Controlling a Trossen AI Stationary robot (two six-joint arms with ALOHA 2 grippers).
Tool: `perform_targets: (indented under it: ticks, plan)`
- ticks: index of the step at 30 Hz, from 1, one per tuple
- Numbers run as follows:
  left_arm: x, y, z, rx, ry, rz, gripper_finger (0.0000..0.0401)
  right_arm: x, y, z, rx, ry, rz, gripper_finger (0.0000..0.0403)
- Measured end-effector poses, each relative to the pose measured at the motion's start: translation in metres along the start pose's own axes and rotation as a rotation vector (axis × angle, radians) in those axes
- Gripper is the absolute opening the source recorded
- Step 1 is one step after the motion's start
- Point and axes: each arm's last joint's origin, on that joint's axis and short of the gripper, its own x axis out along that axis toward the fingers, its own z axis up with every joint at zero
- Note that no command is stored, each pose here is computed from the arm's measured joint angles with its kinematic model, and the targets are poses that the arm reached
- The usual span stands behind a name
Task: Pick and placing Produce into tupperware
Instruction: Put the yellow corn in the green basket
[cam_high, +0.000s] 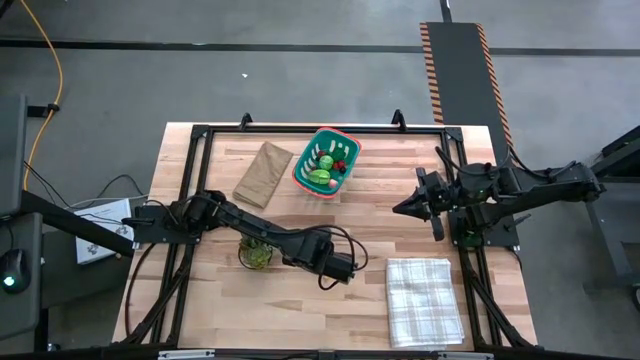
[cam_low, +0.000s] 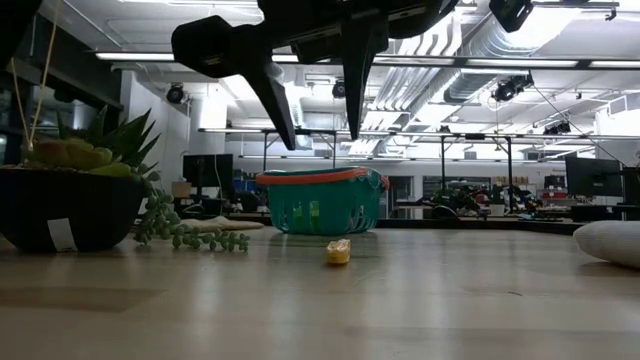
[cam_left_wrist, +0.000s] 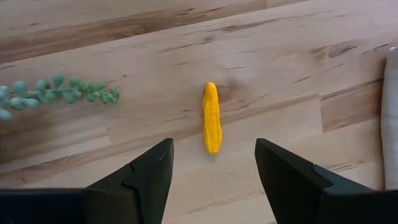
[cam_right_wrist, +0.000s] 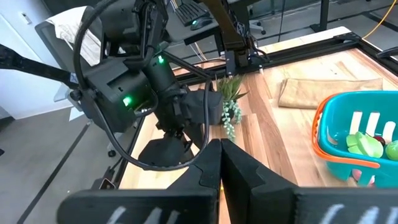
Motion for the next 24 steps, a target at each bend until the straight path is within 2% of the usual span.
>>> perform_targets:
  ticks: [15,24]
  plan:
    - [0.001,-0.002,0.0,-0.004,0.002,-0.021,0.0216,0.0,0.0,-0.002,0.0,0.019,0.003,0.0001]
    - [0.036,-0.008,-0.009,0.005,0.026,0.022,0.0216,0.0,0.0,-0.002,0.0,0.02,0.003,0.0001]
